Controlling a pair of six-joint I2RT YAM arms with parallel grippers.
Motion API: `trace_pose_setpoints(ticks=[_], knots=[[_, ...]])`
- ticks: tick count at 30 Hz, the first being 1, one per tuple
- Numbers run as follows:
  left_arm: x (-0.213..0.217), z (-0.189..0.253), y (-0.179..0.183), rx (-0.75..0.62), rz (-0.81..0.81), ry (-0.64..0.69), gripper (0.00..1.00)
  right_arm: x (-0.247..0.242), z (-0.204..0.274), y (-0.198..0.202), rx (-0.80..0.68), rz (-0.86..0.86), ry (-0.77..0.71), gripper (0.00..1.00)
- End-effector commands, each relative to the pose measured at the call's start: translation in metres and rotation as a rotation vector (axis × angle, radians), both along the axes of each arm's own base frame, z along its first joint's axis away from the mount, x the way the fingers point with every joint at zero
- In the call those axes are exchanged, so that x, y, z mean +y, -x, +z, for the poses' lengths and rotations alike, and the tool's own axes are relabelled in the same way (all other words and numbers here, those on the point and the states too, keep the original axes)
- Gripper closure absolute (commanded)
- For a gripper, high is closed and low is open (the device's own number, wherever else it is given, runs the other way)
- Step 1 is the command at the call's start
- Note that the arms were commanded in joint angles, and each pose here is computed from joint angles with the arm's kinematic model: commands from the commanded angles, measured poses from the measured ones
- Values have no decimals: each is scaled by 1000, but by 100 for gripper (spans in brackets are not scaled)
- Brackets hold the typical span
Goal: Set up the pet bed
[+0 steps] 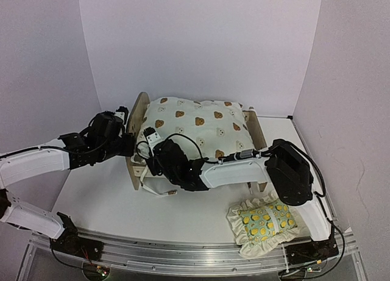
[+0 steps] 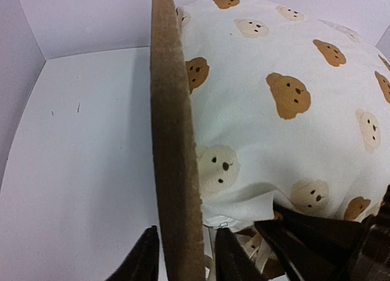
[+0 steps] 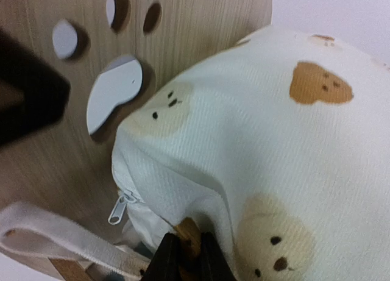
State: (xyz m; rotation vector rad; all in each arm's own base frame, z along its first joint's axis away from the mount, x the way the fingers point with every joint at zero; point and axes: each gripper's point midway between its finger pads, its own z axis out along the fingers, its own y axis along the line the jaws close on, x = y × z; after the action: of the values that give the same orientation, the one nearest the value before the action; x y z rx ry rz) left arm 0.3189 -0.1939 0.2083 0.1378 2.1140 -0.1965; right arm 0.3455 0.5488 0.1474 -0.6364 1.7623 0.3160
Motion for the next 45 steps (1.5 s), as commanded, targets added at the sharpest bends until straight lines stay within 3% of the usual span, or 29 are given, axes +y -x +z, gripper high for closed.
trace_pose_setpoints(ticks=[1, 3, 4, 11, 16, 23, 34, 45], knots=[[-8, 3, -7, -27, -16, 24, 85, -12, 50, 5, -10, 7, -127, 81], [-8, 3, -8, -29, -16, 25, 98, -8, 57, 13, 3, 62, -143, 75], [-9, 3, -8, -30, -17, 26, 100, -8, 64, 16, 5, 82, -155, 72], [-14, 7, -10, -36, -33, 38, 100, -24, 105, 49, 37, 216, -223, 50], [-21, 19, -14, -40, -49, 44, 100, -42, 81, 107, 159, 460, -188, 40], [-29, 40, -18, -57, -72, 60, 100, -62, 14, 158, 296, 654, -107, 39], [-32, 58, -17, -69, -93, 77, 100, -38, -54, 134, 128, 610, -196, 52], [-43, 75, -19, -59, -131, 83, 100, -15, -81, 116, -53, 501, -214, 51]])
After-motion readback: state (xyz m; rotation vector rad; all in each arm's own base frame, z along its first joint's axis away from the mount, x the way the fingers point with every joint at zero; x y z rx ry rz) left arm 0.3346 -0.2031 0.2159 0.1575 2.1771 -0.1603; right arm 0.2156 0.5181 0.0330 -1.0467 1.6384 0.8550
